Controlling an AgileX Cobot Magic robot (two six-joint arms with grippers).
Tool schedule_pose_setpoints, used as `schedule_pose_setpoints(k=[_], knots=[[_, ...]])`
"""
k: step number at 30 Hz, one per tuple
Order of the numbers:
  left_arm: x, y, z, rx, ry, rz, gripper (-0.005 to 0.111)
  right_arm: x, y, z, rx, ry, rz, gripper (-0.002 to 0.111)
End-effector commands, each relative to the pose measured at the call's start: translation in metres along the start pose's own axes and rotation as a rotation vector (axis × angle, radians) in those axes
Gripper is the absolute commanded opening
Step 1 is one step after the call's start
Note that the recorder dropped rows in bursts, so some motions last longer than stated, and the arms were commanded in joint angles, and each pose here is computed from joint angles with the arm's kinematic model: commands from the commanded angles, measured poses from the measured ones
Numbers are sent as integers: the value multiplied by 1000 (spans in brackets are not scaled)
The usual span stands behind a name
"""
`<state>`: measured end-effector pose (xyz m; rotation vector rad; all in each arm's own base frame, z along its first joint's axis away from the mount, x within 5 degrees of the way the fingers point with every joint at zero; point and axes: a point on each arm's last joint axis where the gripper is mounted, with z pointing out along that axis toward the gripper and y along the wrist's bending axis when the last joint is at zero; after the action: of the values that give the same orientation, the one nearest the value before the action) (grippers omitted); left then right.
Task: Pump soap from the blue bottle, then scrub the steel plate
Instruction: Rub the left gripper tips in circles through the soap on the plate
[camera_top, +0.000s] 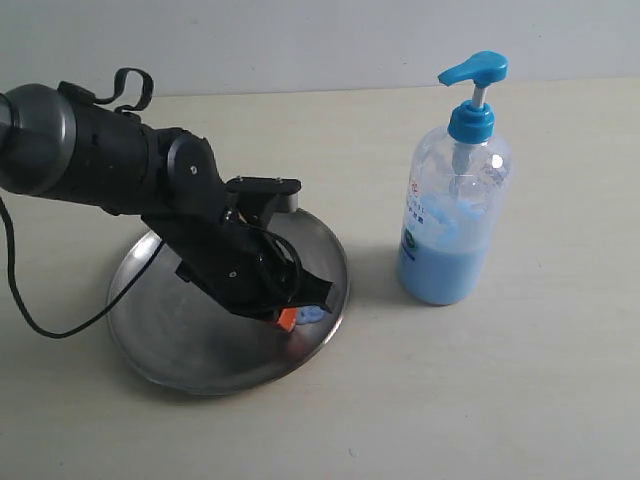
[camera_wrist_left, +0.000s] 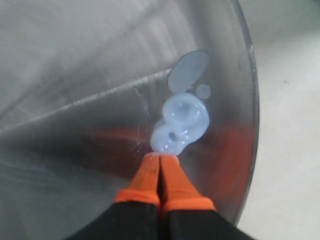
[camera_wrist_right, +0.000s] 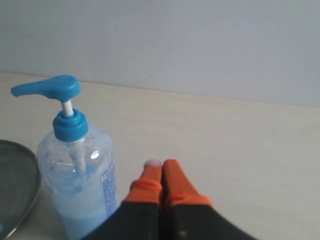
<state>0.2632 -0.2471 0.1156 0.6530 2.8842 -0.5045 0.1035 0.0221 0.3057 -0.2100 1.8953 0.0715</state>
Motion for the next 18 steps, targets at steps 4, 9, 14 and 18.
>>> schedule_pose_setpoints(k=[4, 9, 14, 18], knots=[[-8, -3, 0, 16, -79, -29, 0, 1, 0, 0, 1, -3, -2, 0], [-9, -3, 0, 17, -89, -33, 0, 1, 0, 0, 0, -4, -2, 0], [-9, -3, 0, 17, -84, -13, 0, 1, 0, 0, -4, -4, 7, 0], [-7, -2, 4, 15, -63, 1, 0, 1, 0, 0, -4, -4, 7, 0]])
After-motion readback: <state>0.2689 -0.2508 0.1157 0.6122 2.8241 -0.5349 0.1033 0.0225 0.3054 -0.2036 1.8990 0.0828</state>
